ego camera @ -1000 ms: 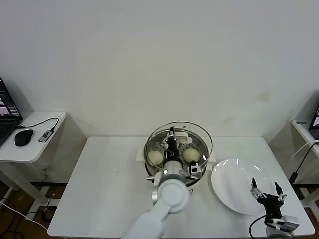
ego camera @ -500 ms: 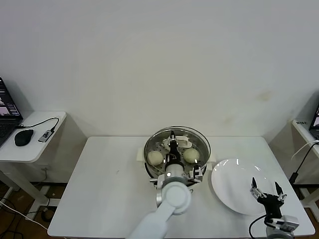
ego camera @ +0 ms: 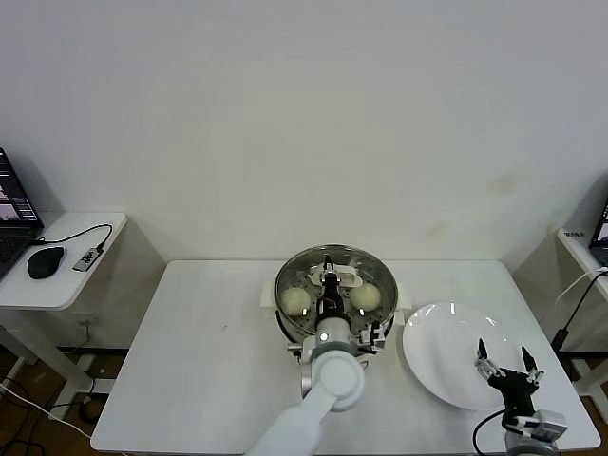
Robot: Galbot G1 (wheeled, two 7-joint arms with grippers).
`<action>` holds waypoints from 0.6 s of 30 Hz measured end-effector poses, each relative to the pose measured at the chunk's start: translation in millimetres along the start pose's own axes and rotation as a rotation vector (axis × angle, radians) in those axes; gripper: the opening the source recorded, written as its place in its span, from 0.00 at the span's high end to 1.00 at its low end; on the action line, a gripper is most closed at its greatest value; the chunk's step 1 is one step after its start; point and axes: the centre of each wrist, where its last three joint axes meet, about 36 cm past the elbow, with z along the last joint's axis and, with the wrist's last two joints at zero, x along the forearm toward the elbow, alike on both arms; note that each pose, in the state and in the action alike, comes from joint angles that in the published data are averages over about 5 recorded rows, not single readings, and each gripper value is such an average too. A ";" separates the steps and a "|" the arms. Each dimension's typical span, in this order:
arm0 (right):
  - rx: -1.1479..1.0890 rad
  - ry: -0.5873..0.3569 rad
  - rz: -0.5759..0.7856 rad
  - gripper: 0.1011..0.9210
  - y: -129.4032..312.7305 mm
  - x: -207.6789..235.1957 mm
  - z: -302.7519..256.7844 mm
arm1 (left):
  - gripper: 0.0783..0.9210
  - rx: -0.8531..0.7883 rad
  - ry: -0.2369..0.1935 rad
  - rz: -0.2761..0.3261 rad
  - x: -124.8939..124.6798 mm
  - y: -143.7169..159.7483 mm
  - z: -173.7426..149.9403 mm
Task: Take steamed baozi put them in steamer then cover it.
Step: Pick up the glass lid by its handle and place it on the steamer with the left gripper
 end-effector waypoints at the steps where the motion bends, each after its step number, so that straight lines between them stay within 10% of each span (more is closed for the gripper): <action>1: 0.000 0.000 0.000 0.12 0.0 0.2 0.1 | 0.91 -0.002 0.001 -0.001 -0.8 -0.6 0.0; 18: 0.003 0.000 -0.002 0.12 -0.5 2.0 0.7 | 0.91 -0.007 0.003 0.000 1.5 -6.9 0.7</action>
